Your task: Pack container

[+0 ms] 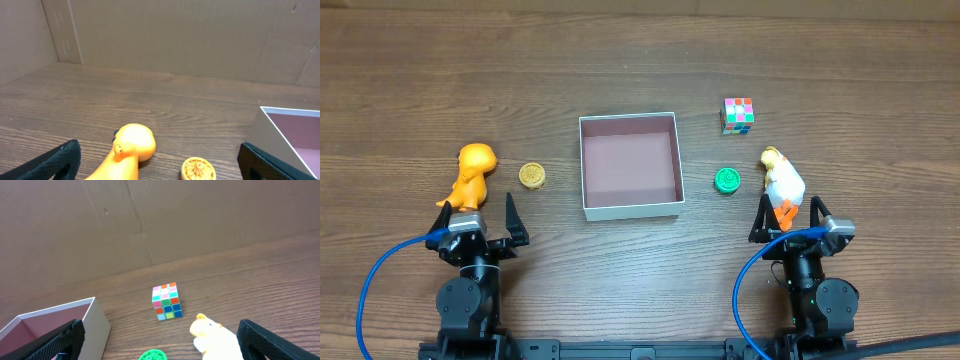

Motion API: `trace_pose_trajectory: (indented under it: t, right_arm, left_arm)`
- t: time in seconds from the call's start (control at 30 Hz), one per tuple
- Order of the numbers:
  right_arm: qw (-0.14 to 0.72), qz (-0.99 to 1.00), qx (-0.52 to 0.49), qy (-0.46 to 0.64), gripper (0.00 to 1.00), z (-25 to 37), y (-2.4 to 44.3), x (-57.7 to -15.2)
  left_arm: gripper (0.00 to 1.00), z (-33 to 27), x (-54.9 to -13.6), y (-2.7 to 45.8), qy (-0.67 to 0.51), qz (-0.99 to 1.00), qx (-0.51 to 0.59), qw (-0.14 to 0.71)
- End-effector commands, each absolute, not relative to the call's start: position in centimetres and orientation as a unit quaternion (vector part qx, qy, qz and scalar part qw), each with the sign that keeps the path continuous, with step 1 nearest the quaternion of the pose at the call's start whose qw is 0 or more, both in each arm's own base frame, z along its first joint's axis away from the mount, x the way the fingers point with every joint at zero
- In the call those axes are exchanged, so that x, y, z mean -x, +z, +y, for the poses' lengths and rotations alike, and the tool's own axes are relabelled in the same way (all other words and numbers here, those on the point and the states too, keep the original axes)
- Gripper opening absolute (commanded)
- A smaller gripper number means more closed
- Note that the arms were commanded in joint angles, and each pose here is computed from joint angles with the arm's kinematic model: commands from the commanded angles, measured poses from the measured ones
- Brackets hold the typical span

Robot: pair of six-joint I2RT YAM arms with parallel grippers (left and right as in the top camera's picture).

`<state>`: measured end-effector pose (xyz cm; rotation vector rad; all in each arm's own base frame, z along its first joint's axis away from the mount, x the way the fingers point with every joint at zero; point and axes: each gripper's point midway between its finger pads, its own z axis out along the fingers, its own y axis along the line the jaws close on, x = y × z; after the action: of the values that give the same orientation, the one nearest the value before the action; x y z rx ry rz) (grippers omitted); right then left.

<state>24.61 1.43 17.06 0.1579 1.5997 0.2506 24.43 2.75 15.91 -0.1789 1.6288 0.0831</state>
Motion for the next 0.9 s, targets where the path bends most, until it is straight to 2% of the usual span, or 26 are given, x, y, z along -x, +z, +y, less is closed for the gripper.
trace_pose_trajectory:
  t: [0.0, 0.53, 0.7, 0.87]
  right_arm:
    - [0.687, 0.714, -0.068, 0.112, 1.00, 1.5, 16.8, -24.6]
    - [0.689, 0.711, -0.057, 0.124, 1.00, 2.0, 17.1, -24.6]
    - [0.686, 0.686, -0.130, 0.203, 1.00, 2.1, 18.2, -24.6]
    - [0.713, 0.653, -0.108, 0.230, 1.00, 2.9, 20.9, -24.2]
  left_arm:
    - [1.00, 2.8, -24.4, 15.8, 0.047, 0.727, 0.071, 0.681]
    - [1.00, 2.8, -24.4, 15.8, 0.047, 0.727, 0.071, 0.681]
    - [1.00, 2.8, -24.4, 15.8, 0.047, 0.727, 0.071, 0.681]
    - [1.00, 2.8, -24.4, 15.8, 0.047, 0.727, 0.071, 0.681]
